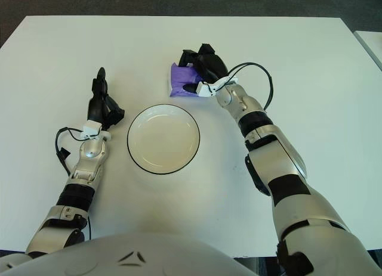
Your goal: Put the tissue paper into the plate.
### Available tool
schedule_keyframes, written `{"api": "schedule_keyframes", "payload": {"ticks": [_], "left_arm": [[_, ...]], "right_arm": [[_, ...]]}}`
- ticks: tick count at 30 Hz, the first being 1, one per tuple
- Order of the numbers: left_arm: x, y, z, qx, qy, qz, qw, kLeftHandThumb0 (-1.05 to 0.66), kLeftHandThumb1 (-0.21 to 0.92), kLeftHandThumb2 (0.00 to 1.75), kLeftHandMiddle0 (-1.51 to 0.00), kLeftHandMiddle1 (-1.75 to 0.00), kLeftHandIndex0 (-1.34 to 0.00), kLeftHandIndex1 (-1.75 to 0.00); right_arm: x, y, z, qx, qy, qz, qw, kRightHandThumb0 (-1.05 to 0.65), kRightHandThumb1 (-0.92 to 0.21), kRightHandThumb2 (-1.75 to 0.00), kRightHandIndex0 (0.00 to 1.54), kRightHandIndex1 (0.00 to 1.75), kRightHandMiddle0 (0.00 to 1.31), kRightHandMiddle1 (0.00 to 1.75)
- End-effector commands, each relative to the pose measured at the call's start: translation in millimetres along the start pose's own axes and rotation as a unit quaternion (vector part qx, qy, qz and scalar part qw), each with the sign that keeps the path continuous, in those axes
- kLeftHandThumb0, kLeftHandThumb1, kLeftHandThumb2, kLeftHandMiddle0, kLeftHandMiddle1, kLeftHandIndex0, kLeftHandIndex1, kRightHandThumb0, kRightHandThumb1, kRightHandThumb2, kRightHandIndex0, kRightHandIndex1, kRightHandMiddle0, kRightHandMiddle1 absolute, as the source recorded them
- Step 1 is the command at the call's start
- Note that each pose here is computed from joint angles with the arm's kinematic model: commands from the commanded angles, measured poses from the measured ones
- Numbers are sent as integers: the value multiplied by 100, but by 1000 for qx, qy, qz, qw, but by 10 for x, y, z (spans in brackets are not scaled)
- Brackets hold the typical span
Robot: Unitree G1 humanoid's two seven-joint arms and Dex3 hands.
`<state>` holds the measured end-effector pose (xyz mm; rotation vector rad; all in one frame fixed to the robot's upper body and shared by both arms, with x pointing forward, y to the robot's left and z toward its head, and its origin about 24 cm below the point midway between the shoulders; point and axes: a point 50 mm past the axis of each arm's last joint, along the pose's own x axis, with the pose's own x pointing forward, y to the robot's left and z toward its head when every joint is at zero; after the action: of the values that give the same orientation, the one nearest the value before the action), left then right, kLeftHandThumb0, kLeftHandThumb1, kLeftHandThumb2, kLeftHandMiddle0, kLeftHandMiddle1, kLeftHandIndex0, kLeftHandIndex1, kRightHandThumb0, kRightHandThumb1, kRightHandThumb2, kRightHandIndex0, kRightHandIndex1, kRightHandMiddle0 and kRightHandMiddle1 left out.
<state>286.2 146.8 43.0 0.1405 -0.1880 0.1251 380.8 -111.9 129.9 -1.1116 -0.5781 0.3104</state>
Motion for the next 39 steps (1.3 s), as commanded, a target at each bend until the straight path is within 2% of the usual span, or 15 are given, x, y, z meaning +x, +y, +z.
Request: {"api": "schedule_keyframes", "payload": {"ticks": [1,10,13,22,27,39], "left_arm": [[-400,11,-498,25,121,-6,992,-88,92,124,-5,0,0,-19],[-398,14,-501,23,119,-4,993,-87,92,123,-6,-1,0,-21],[-395,13,-501,21,118,-4,993,-87,92,122,-6,-1,0,-21],[-393,4,-503,15,121,-4,993,-87,92,122,-5,0,0,-22],[-393,-2,-499,17,121,-6,992,-88,92,122,-5,0,0,-20],[-388,-14,-505,18,126,-8,992,-88,92,123,-5,0,0,-18]], "right_arm": [[-205,230,-155,-9,46,41,998,-1,-14,-152,134,175,113,175],[-89,25,-138,-16,48,-18,999,-1,-16,-152,133,175,114,175],[-35,-98,-110,-17,42,-38,998,-2,-16,-152,134,175,114,175],[33,-365,-12,-11,27,-81,996,-7,-25,-140,132,175,109,175],[85,-563,88,0,9,-113,994,-9,-29,-134,129,175,104,175],[75,-846,295,27,-28,-159,987,-11,-33,-128,126,175,99,175]]}}
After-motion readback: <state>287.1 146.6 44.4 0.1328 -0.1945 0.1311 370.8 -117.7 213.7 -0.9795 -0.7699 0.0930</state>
